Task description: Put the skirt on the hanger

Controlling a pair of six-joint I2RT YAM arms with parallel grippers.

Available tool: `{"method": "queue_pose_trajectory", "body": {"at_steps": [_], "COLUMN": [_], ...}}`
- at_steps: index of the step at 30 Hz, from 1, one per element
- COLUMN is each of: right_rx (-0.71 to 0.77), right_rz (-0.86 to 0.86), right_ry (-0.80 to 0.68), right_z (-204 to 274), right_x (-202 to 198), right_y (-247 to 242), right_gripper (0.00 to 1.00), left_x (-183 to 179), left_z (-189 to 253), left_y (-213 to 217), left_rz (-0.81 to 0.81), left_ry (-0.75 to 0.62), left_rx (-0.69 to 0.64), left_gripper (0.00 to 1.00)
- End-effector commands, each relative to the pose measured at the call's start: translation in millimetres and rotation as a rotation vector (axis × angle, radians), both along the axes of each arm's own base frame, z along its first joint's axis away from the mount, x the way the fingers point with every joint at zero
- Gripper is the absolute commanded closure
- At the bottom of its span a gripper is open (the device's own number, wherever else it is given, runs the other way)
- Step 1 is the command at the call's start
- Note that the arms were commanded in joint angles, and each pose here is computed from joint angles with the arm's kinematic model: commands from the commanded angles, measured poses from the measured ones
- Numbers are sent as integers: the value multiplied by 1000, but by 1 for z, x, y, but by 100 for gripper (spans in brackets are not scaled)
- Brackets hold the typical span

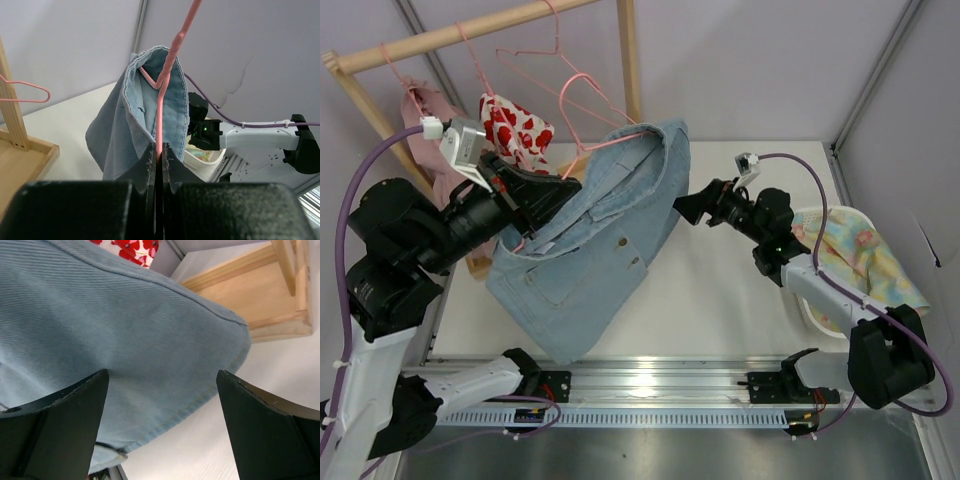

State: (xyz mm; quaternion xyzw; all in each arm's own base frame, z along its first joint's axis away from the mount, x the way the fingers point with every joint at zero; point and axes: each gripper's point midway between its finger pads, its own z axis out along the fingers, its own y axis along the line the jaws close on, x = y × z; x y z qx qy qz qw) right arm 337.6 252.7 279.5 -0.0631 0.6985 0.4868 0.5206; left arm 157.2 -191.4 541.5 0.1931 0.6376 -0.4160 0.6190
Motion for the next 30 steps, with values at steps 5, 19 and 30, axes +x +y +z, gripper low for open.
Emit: {"method": "queue_pose_trajectory", "body": {"at_steps": [5,19,30], "right_rx": [59,40,103], "right_rz": [41,-101,-25], "right_ry": [-137,-1,-49], "right_z": [29,-5,-2], "right_x": [-2,14,10], "right_y": [15,-1,13], "right_gripper": [13,7,1], "left_x": [-13,-15,-19], "left_z": [42,54,74], "left_y": [7,24,40], "left_rz": [-17,51,106], "left_ry": [-112,-134,-169], "left_rx": [-122,-143,-184], "left_gripper": [100,100,100]}}
